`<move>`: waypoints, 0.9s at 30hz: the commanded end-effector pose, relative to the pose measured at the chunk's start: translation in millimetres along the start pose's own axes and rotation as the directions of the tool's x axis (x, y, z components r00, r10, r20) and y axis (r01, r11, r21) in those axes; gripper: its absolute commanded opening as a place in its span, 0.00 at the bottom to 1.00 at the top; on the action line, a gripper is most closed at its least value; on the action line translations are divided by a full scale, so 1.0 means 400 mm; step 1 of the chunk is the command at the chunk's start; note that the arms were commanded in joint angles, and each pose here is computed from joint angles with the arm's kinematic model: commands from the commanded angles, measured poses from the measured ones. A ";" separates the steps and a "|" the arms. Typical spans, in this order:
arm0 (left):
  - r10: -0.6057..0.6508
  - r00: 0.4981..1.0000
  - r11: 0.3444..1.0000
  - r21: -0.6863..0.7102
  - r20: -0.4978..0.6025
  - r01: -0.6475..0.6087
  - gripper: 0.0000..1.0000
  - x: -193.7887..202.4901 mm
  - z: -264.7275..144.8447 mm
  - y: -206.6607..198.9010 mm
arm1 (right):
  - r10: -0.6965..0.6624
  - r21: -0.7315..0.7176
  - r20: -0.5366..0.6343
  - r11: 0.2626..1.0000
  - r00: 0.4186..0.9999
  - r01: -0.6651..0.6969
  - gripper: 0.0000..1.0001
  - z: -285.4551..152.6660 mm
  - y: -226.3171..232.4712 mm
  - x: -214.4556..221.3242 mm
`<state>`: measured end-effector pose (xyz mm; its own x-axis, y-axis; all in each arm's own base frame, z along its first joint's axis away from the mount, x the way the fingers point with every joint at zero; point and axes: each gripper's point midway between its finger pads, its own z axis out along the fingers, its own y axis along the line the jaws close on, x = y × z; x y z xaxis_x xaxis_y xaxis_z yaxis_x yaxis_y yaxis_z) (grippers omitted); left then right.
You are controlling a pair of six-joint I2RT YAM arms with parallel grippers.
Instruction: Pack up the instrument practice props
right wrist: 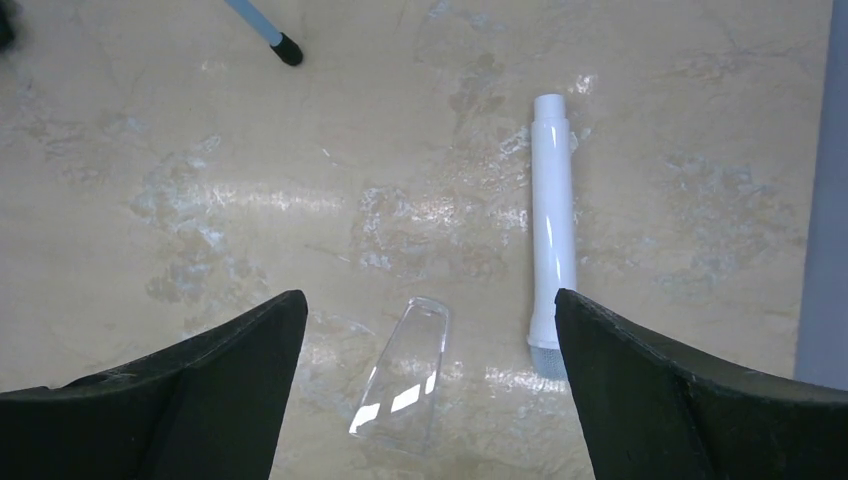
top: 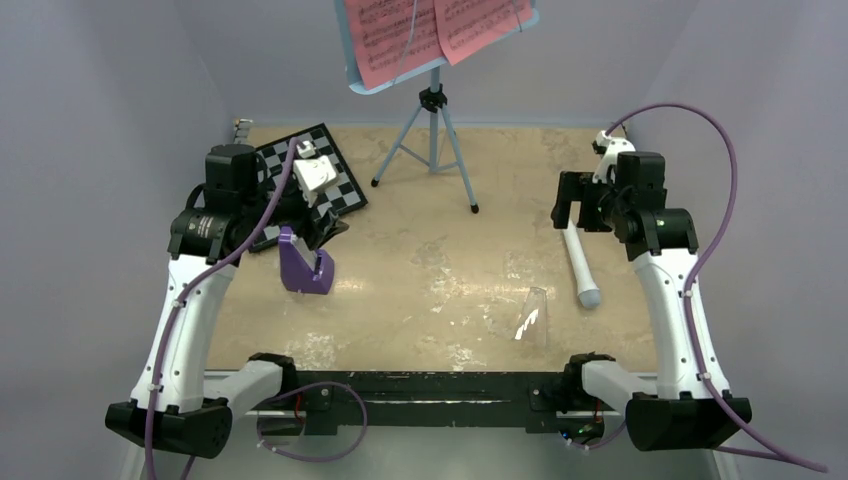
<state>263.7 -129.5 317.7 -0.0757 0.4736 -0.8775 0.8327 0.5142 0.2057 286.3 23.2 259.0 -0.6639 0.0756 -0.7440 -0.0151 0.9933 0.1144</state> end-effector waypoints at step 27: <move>0.496 0.802 0.835 0.436 -0.334 -0.335 0.86 0.204 -0.134 -0.011 | -0.331 -0.555 -0.006 0.786 0.944 0.272 0.99 -0.168 0.200 0.197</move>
<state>226.3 -42.3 263.3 0.0633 0.9109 -0.4077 0.9489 0.0716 0.3074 191.9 96.0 254.2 -0.6368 -0.2624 -0.7250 -0.5829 0.7793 0.2300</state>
